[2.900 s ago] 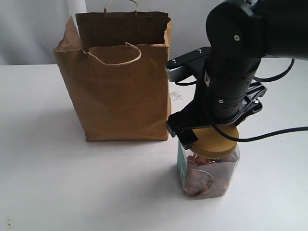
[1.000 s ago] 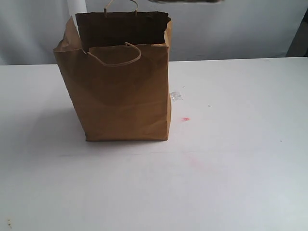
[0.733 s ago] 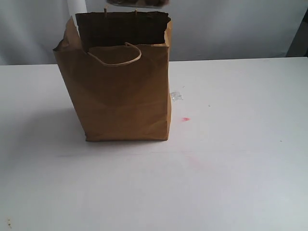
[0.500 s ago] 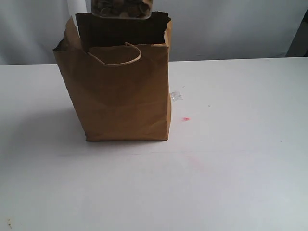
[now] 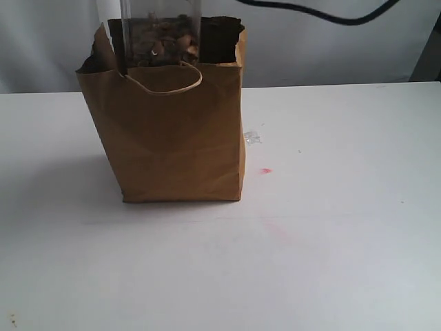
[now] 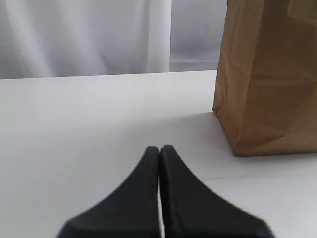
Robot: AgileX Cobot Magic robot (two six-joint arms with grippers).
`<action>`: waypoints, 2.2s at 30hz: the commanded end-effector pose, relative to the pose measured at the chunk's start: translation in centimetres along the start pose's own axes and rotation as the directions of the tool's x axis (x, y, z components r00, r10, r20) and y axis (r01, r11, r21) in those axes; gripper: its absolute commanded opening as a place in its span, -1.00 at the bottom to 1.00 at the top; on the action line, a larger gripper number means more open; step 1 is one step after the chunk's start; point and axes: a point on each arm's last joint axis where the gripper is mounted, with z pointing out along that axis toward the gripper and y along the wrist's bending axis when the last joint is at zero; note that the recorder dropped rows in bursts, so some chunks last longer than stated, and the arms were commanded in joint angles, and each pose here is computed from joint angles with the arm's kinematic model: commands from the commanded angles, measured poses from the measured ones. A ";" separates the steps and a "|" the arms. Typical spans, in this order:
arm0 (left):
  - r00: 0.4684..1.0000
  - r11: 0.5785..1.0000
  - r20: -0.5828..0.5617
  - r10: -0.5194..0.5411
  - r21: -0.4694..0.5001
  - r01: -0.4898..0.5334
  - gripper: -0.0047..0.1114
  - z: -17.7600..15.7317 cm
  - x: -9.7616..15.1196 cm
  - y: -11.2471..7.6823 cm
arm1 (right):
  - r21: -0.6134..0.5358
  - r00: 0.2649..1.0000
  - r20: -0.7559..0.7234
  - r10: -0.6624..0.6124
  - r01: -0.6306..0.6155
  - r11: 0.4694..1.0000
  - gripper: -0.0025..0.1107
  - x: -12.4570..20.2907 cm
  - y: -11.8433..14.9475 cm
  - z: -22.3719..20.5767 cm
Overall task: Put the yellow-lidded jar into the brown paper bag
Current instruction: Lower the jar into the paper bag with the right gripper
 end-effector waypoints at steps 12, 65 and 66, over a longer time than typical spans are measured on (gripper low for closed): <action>1.000 1.000 0.009 -0.007 0.006 0.007 -0.90 0.0 -0.1 0.0 | 0.030 0.964 -0.264 -0.030 0.039 0.999 -0.96 6.8 0.4 5.8; 1.000 1.000 0.009 -0.007 0.006 0.007 -0.90 0.0 -0.1 0.0 | 0.073 0.807 -0.589 -0.034 0.095 0.993 -0.96 16.2 0.1 10.6; 1.000 1.000 0.009 -0.007 0.006 0.007 -0.90 0.0 -0.1 0.0 | 0.073 0.807 -0.589 -0.034 0.095 0.993 -0.95 16.2 0.1 10.6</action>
